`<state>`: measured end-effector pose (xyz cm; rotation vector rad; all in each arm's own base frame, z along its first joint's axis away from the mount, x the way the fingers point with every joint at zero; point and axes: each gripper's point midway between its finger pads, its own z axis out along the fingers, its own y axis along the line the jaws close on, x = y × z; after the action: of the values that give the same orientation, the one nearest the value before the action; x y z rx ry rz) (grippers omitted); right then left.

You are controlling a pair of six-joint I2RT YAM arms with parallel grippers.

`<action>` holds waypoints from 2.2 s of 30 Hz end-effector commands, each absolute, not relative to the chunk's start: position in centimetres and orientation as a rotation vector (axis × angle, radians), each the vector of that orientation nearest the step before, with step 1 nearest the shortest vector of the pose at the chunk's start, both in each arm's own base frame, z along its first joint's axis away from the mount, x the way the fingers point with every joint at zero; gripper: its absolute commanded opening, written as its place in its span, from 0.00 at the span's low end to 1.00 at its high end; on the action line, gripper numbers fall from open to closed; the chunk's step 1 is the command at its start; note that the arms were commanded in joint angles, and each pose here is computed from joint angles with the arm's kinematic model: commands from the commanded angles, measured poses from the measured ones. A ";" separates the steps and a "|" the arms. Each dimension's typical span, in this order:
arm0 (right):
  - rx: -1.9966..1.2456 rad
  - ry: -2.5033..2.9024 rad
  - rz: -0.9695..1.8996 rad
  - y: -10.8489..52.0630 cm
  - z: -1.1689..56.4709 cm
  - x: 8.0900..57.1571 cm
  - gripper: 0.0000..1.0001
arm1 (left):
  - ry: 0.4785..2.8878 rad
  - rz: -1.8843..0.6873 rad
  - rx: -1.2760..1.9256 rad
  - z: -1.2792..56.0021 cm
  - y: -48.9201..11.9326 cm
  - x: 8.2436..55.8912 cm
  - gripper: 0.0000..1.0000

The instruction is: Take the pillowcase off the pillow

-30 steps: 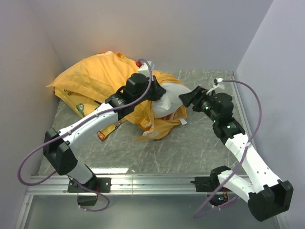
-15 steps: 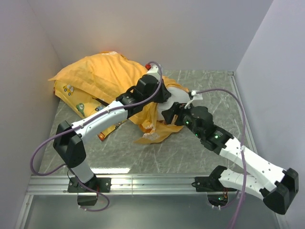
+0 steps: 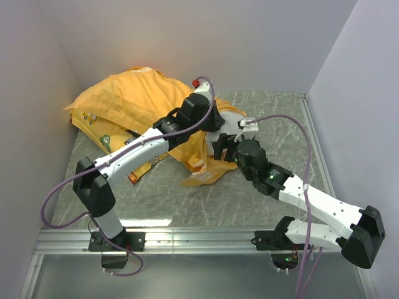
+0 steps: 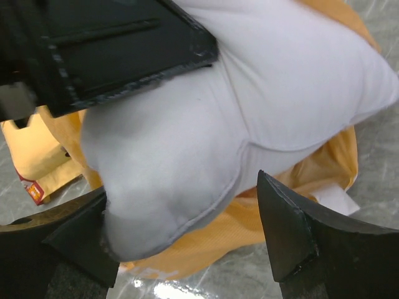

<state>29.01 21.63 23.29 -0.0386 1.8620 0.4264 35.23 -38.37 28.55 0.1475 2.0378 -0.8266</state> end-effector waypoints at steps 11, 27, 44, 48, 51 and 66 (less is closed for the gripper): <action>-0.052 1.656 0.401 23.5 28.7 31.6 0.68 | 1.864 -1.069 0.270 37.4 -42.6 32.2 0.00; 0.175 1.688 0.286 17.0 29.9 30.9 0.00 | 1.697 -0.639 -0.018 45.8 -29.0 35.2 0.83; 0.197 1.710 0.325 15.1 31.2 31.8 0.00 | 1.662 -0.277 -0.789 35.7 -1.5 44.3 0.99; 0.192 1.717 0.326 15.0 31.3 32.0 0.00 | 1.662 -0.302 -0.853 34.5 0.5 47.2 0.98; 0.191 1.721 0.316 14.9 31.6 32.1 0.00 | 1.648 -0.289 -0.902 33.7 2.6 49.1 0.98; 0.238 1.672 0.274 11.3 34.9 31.9 0.00 | 1.579 -0.449 -0.886 31.5 5.8 56.9 0.03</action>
<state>31.76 13.52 27.32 0.1393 1.8766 0.2316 55.15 6.40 26.55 -0.9874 1.6797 -0.3392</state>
